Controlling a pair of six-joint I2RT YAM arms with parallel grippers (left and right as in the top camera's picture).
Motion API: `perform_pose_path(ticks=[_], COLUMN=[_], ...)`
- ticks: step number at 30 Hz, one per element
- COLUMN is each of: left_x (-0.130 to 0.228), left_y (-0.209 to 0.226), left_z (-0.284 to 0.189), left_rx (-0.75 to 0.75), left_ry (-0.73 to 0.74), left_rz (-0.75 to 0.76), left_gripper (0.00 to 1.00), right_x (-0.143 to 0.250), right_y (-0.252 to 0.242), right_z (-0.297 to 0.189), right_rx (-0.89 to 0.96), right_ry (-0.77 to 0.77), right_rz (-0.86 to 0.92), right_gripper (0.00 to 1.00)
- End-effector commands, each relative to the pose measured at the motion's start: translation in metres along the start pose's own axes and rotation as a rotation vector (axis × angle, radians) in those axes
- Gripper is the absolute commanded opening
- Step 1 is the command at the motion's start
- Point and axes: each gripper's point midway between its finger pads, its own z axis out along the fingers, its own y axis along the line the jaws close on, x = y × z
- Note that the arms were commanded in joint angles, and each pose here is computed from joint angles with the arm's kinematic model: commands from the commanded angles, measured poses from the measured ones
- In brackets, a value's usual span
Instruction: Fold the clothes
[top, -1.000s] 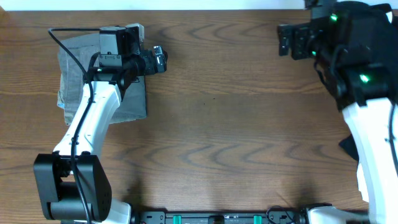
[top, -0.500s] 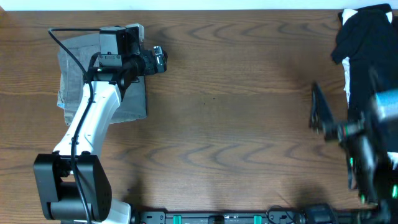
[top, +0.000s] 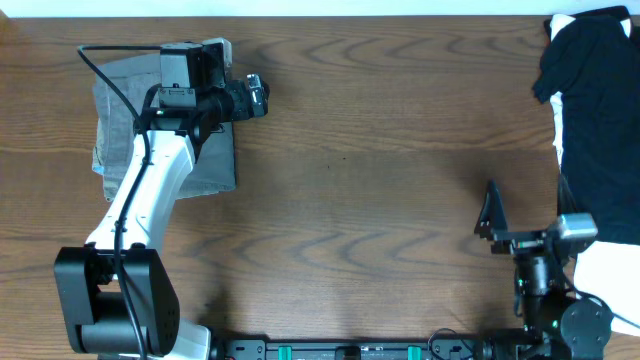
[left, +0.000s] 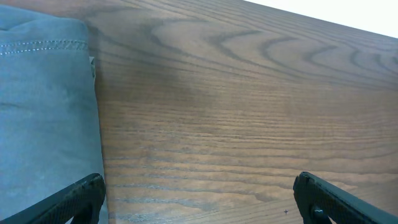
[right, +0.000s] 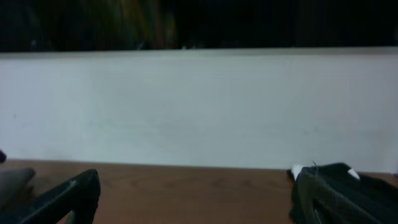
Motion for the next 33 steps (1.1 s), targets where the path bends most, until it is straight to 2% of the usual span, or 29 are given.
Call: perform_pose_path(ticks=[1, 11, 18, 33], left_x=[-0.001, -0.001, -0.001, -0.001], left_y=[0.002, 0.002, 0.002, 0.002], left_z=[0.001, 0.001, 0.001, 0.001], left_rx=[-0.009, -0.009, -0.009, -0.009], left_ry=[-0.002, -0.002, -0.002, -0.002], left_rz=[-0.003, -0.003, -0.003, -0.003], left_gripper=[0.98, 0.98, 0.98, 0.98], right_x=[0.015, 0.059, 0.114, 0.145], right_y=[-0.001, -0.002, -0.005, -0.006], right_z=[-0.006, -0.006, -0.01, -0.016], right_rx=[0.015, 0.011, 0.025, 0.03], right_ry=[-0.013, 0.047, 0.212, 0.347], right_rz=[0.031, 0.079, 0.065, 0.049], right_gripper=[0.99, 0.99, 0.99, 0.99])
